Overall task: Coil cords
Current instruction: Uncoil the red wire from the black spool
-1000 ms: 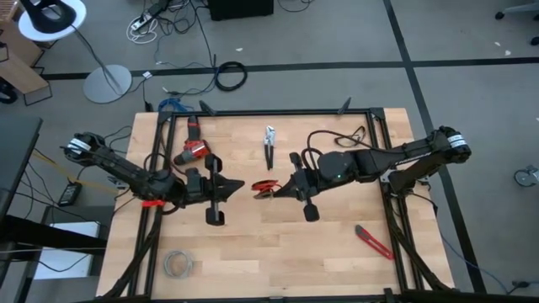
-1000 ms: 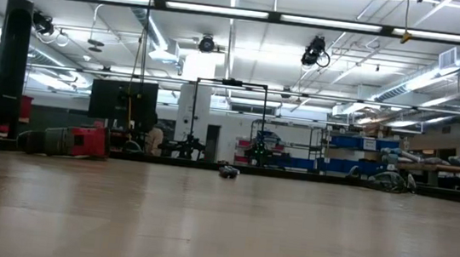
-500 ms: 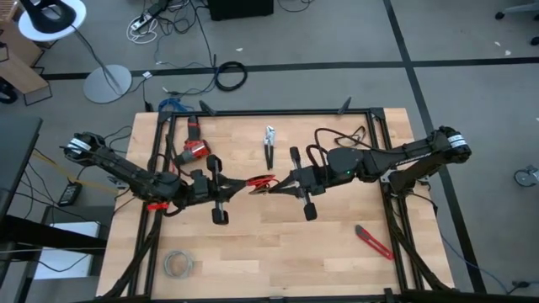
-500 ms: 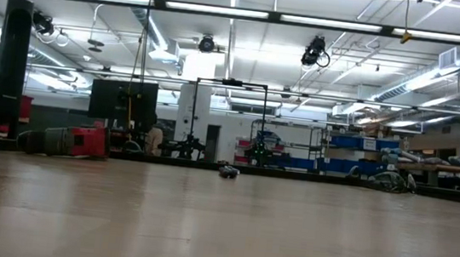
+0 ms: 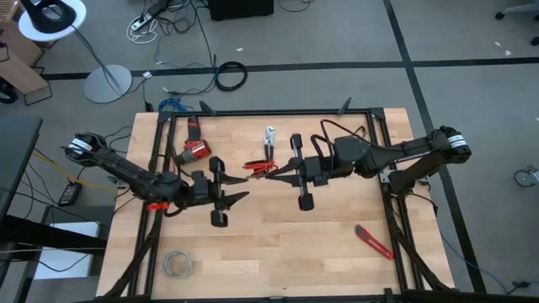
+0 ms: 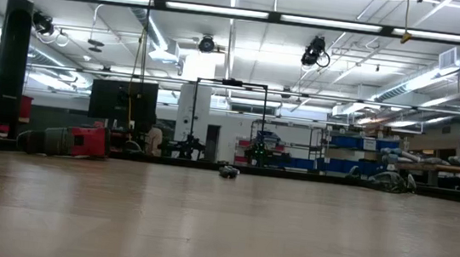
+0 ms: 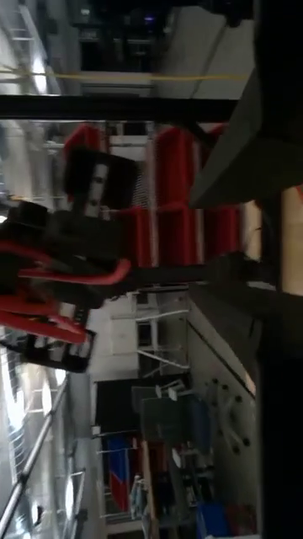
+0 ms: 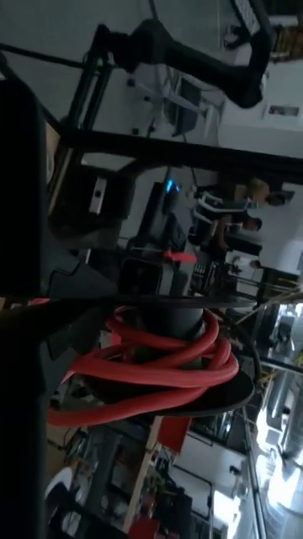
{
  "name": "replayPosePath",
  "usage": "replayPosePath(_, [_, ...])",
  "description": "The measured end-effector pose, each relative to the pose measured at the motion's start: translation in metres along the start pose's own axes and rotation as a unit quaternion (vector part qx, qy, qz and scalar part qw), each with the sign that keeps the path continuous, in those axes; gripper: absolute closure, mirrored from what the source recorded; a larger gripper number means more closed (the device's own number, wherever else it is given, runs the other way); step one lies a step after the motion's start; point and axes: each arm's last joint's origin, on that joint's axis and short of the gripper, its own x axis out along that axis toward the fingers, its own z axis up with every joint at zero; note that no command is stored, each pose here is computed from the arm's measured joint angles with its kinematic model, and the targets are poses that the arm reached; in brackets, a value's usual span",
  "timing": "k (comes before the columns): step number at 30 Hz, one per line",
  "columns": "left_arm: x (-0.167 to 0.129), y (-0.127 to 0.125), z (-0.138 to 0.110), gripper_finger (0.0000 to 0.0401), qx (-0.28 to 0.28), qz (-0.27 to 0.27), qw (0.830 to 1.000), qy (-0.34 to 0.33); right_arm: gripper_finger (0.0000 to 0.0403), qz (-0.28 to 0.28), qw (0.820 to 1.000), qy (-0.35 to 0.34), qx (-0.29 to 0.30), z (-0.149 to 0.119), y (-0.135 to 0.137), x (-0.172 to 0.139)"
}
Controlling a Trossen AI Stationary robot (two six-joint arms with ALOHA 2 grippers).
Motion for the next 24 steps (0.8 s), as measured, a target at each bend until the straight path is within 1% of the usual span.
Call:
replayPosePath(3, [0.005,0.000,-0.003,0.0213,-0.011,0.007,1.000,-0.027,0.0403,0.002,1.000,0.005,0.000,-0.006,-0.001,0.005])
replayPosePath(5, [0.009,0.002,-0.009,0.0205,-0.013,0.020,0.999,-0.032,0.0403,0.009,1.000,-0.008,0.001,-0.010,0.001,0.011])
replayPosePath(6, [0.011,0.003,-0.011,0.0203,-0.014,0.030,0.999,-0.029,0.0403,0.011,1.000,-0.003,0.001,-0.012,0.001,0.012])
replayPosePath(8, [0.017,0.004,-0.015,0.0202,-0.019,0.042,0.999,-0.025,0.0403,0.011,1.000,-0.013,0.001,-0.014,0.002,0.016])
replayPosePath(12, [0.024,0.003,-0.015,0.0203,-0.028,0.042,0.998,-0.029,0.0403,0.014,1.000,-0.003,0.001,-0.018,0.003,0.019])
replayPosePath(16, [0.028,0.003,-0.012,0.0203,-0.033,0.045,0.998,-0.040,0.0403,0.012,1.000,-0.006,0.003,-0.018,0.003,0.020])
replayPosePath(24, [0.029,0.004,-0.013,0.0208,-0.036,0.049,0.997,-0.042,0.0403,0.016,1.000,-0.006,0.004,-0.019,0.003,0.020])
